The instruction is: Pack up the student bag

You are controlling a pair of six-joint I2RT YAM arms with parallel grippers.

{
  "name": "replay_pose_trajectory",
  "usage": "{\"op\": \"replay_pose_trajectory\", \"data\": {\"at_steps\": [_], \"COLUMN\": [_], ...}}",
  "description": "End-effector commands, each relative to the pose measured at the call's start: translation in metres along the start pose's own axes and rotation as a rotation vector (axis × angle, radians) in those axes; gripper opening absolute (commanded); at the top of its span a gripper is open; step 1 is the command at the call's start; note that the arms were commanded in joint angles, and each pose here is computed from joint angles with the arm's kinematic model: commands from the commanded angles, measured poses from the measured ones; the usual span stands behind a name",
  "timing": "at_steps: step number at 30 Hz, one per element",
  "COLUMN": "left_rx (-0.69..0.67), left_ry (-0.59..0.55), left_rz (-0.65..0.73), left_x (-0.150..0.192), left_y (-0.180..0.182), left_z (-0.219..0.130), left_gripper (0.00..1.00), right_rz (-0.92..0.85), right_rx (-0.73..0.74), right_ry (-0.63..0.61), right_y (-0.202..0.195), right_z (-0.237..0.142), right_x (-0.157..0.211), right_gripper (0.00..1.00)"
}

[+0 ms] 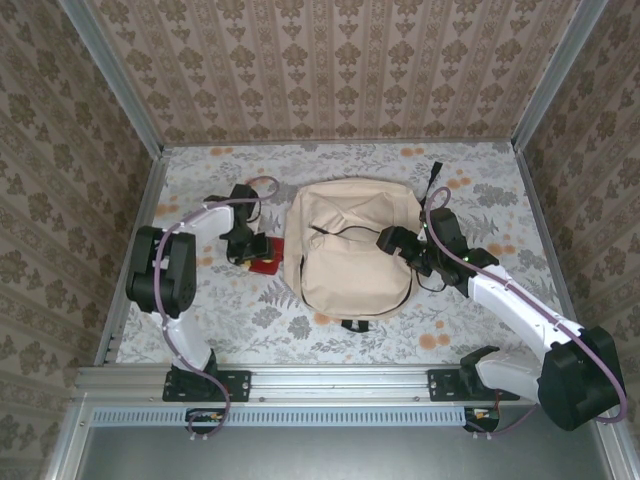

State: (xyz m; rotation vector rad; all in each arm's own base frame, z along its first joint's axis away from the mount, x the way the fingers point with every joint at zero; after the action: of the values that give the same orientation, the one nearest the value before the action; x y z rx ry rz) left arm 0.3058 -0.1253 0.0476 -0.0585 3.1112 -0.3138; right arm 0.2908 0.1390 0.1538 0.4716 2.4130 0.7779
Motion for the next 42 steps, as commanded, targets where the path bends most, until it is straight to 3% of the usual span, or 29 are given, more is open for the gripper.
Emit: {"op": "replay_pose_trajectory", "data": {"at_steps": [1,10,17,24,31,36,42], "left_rx": [-0.014,0.039,0.133,0.151,0.136,0.106,0.088], "left_ry": [0.084,-0.008,-0.018,0.015,0.042,0.071,0.060], "left_rz": [-0.065,-0.037,-0.058,-0.053,-0.068,-0.070,-0.076], "left_x": [0.034,0.010,-0.009,-0.007,-0.005,0.000,-0.001], "left_y": [0.003,-0.002,0.007,0.007,0.012,0.019,0.021], "left_z": [0.006,-0.033,-0.021,-0.006,0.006,0.015,0.014], "left_gripper": [0.49,0.55,0.55,0.54,0.43,0.40,0.22], "right_rz": [0.008,-0.004,-0.039,-0.066,-0.054,-0.050,-0.046], "right_rx": [0.009,-0.010,-0.043,-0.038,-0.047,-0.039,-0.037], "right_ry": [-0.014,-0.005,-0.023,-0.012,-0.004,-0.009,-0.006], "right_y": [0.002,0.006,0.010,0.014,0.015,0.014,0.013], "right_z": [-0.002,-0.002,-0.007,-0.008,-0.004,-0.005,-0.004], "right_x": [-0.003,-0.002,-0.002,-0.004,-0.004,-0.005,-0.003], "right_gripper": [0.91,0.91,0.99,1.00,0.99,0.99,1.00]}}
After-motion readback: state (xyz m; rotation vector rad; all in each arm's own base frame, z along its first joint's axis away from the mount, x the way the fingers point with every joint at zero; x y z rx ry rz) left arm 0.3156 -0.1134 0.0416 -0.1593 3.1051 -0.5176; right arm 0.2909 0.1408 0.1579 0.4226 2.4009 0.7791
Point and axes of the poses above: each hand's point on the last joint's axis, 136 mm out from that joint toward the fingers, its own z axis out along the fingers, its own y axis along the line the jaws close on, x = y × z, the point moved 2 cm from there along -z, back along the fingers, and after that the axes turned 1 degree about -z, right-handed, at the moved point
